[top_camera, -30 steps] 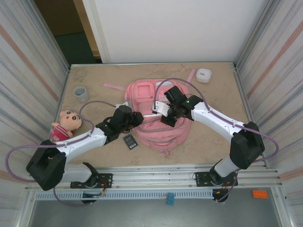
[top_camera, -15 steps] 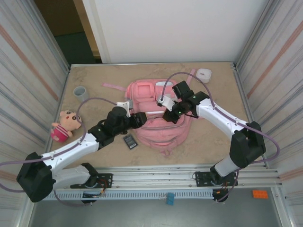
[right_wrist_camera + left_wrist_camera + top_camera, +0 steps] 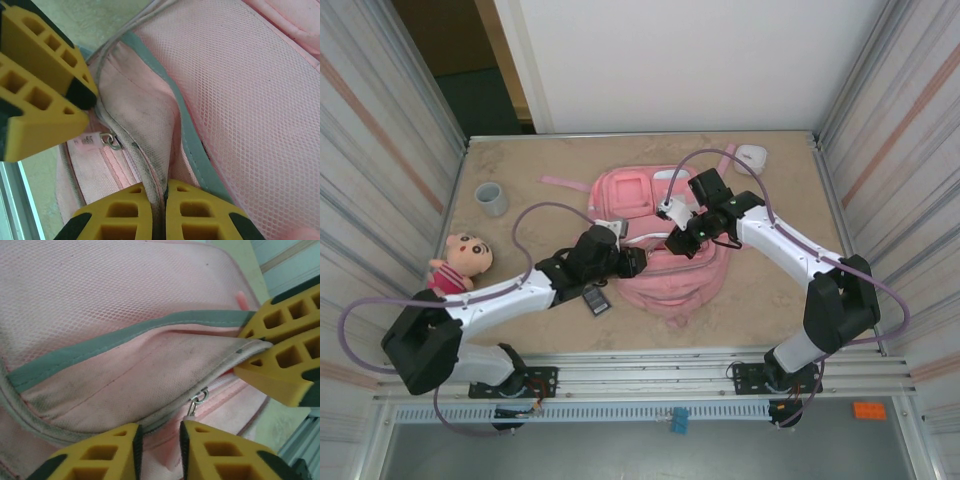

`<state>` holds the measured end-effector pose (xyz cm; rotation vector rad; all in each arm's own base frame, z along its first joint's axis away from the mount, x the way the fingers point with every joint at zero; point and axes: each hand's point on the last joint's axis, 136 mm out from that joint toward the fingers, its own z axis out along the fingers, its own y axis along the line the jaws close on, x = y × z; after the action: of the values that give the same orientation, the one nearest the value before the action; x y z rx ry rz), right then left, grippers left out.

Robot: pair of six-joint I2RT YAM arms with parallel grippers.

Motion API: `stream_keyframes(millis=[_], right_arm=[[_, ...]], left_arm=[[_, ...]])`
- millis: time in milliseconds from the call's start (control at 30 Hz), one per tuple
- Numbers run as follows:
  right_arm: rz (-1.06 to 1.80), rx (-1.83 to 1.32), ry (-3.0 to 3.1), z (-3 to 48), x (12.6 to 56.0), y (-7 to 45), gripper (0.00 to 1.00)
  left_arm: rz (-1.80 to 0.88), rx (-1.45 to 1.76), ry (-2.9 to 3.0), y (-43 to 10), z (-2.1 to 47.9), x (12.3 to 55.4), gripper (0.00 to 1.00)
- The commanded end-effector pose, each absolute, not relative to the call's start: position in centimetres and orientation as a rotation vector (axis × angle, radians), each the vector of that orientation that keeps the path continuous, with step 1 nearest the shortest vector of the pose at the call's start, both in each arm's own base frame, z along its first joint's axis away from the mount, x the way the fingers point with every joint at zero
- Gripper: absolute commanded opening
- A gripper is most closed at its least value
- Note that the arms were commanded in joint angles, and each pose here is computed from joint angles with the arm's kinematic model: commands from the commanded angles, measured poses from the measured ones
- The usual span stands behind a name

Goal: Pack the student bag

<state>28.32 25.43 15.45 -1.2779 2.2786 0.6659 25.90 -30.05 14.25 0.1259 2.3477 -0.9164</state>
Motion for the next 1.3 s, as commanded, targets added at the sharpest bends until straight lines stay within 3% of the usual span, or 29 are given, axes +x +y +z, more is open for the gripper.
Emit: stream_keyframes(millis=[0,133,300,367,533,633,733,900,1067,1267], right_arm=[[0.827,-1.260,2.169,19.0,28.1,27.8,0.00],[0.819,-1.262,2.175,19.4,28.1,27.1,0.00],[0.804,-1.273,2.187,19.5,28.0,25.9,0.00],[0.834,-1.273,2.188,19.8,27.9,26.0,0.00],[0.946,-1.270,2.208,20.3,27.5,26.9,0.00],[0.978,-1.253,2.223,20.4,27.6,27.3,0.00],[0.999,-1.244,2.222,20.6,27.7,27.6,0.00],[1.013,-1.239,2.224,20.6,27.7,27.7,0.00],[1.061,-1.202,2.221,21.4,27.7,27.5,0.00],[1.030,-1.184,2.225,21.8,28.2,26.0,0.00]], left_arm=[[-0.961,0.152,2.312,-31.7,15.8,26.2,0.14],[-0.839,0.116,2.342,-29.4,15.3,26.3,0.05],[-0.784,0.100,2.333,-26.4,15.4,25.9,0.03],[-0.865,0.162,2.275,-27.2,16.3,25.4,0.09],[-0.988,0.252,2.242,-29.5,17.3,24.7,0.40],[-0.980,0.281,2.272,-30.4,16.8,24.3,0.49],[-0.998,0.293,2.271,-31.4,16.4,24.4,0.51],[-1.024,0.298,2.256,-33.1,16.7,25.5,0.41],[-0.969,0.289,2.305,-33.0,15.9,25.9,0.18],[-0.833,0.216,2.338,-29.7,15.2,25.4,0.07]])
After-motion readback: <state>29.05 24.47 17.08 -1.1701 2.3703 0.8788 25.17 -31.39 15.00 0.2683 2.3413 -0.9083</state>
